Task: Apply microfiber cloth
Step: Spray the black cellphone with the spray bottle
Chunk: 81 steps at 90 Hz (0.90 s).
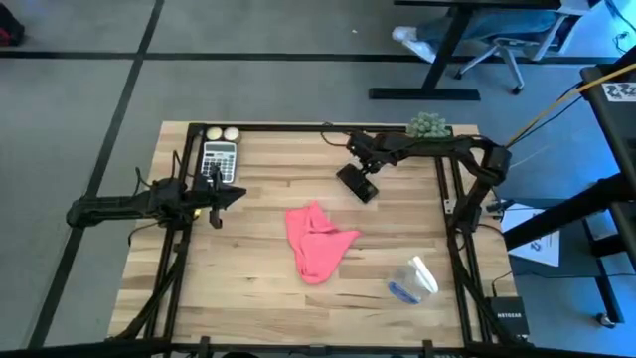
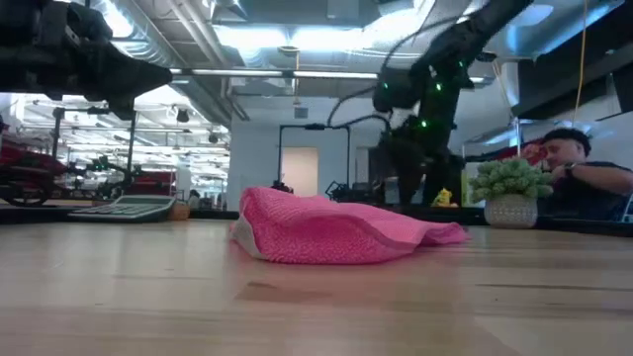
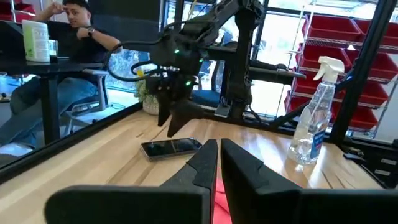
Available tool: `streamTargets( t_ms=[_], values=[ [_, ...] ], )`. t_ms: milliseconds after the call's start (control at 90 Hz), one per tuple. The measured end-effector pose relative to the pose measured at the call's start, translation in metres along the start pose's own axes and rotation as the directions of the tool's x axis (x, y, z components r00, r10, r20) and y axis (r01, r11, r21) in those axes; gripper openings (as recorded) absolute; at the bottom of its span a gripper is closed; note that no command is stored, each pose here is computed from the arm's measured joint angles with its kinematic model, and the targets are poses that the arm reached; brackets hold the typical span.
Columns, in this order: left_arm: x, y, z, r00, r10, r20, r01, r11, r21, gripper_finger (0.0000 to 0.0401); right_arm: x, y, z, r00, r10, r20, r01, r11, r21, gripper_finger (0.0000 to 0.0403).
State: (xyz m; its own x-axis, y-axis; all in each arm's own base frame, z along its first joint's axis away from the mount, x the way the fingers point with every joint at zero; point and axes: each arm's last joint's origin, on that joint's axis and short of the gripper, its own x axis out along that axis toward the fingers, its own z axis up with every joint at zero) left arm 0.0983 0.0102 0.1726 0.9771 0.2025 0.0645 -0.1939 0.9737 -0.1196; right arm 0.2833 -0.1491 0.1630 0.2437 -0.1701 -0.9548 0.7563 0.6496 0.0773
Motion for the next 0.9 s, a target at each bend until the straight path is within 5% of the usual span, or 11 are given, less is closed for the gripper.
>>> streamTargets(
  t_ms=[278,667,900],
  values=[
    [0.000,0.001,-0.006,0.998,0.021,-0.057,-0.020,1.000,0.012,0.0004,0.020,-0.009,-0.019,0.986,0.158,-0.048,-0.156,0.986,0.054,0.0303],
    [0.012,0.002,-0.022,0.964,0.090,-0.249,-0.099,0.995,-0.023,0.0004,0.023,0.031,-0.032,0.959,0.282,0.018,-0.282,0.959,0.012,0.0303],
    [0.030,0.001,-0.011,0.920,0.176,-0.349,-0.183,0.983,0.012,0.0004,0.022,0.046,-0.035,0.955,0.289,0.067,-0.288,0.957,-0.020,0.0303]
  ],
)
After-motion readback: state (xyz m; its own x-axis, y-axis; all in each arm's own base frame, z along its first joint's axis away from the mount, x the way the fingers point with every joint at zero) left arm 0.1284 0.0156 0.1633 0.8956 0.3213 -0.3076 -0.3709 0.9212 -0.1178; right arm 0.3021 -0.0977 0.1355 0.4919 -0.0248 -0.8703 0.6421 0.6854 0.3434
